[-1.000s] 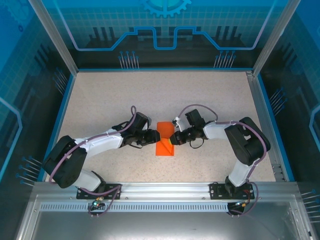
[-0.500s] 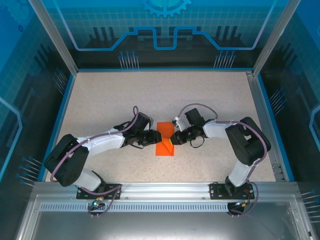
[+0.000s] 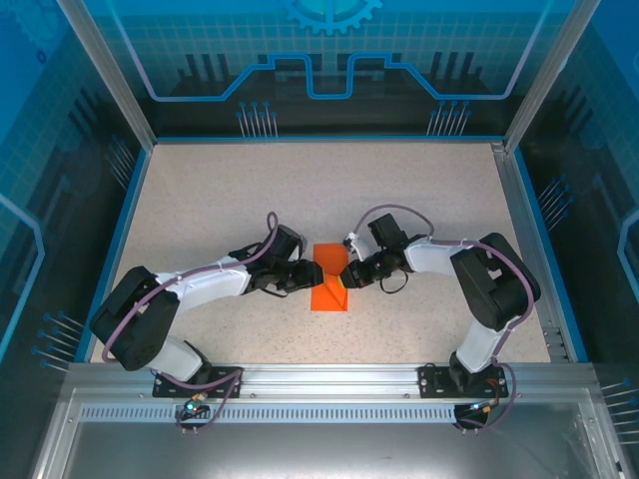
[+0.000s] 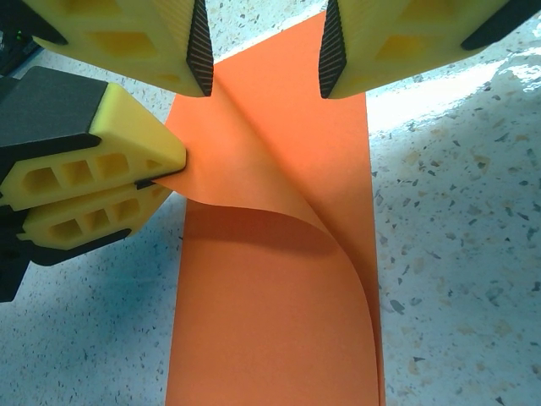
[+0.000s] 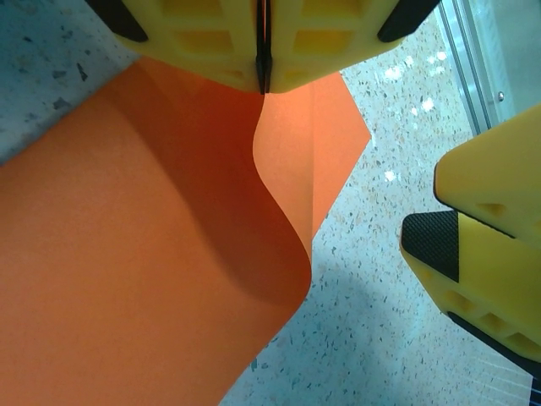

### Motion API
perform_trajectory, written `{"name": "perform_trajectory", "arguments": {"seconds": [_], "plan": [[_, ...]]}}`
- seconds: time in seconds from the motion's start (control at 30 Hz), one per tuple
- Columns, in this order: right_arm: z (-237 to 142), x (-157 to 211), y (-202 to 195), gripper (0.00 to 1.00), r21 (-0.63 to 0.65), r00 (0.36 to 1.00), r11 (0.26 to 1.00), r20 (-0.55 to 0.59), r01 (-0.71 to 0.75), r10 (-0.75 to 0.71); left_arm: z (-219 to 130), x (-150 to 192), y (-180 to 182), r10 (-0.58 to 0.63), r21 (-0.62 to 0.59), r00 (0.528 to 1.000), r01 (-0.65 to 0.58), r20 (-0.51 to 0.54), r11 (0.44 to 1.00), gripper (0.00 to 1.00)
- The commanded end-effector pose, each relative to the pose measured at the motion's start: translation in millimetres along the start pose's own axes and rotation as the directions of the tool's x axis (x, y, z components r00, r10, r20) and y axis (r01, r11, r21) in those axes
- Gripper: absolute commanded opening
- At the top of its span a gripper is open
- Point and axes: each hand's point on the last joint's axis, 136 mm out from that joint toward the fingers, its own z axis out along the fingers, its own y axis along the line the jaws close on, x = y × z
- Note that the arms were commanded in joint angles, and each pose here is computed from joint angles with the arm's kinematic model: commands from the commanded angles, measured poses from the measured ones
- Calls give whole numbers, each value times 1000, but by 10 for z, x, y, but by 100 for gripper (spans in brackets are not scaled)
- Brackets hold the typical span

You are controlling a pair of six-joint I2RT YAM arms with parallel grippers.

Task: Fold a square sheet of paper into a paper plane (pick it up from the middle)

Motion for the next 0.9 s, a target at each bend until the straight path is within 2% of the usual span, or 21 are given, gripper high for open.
{"name": "perform_trajectory", "arguments": {"seconds": [0.0,0.47,0.53,0.87], "plan": [[-18,-49,-39,11,8,1000,1000,-5,1,0,-36,-35,-120,14,25,1000,-14,4,1000,41],[3,-1,-74,11,20,1000,1000,-28,-3,3,-28,-43,-119,12,21,1000,-12,4,1000,41],[-13,-101,-46,11,18,1000,1000,-14,13,-13,-28,-48,-128,12,23,1000,-12,4,1000,41],[0,-99,-67,11,25,1000,1000,-21,11,-10,-28,-50,-115,12,19,1000,-12,7,1000,40]]}}
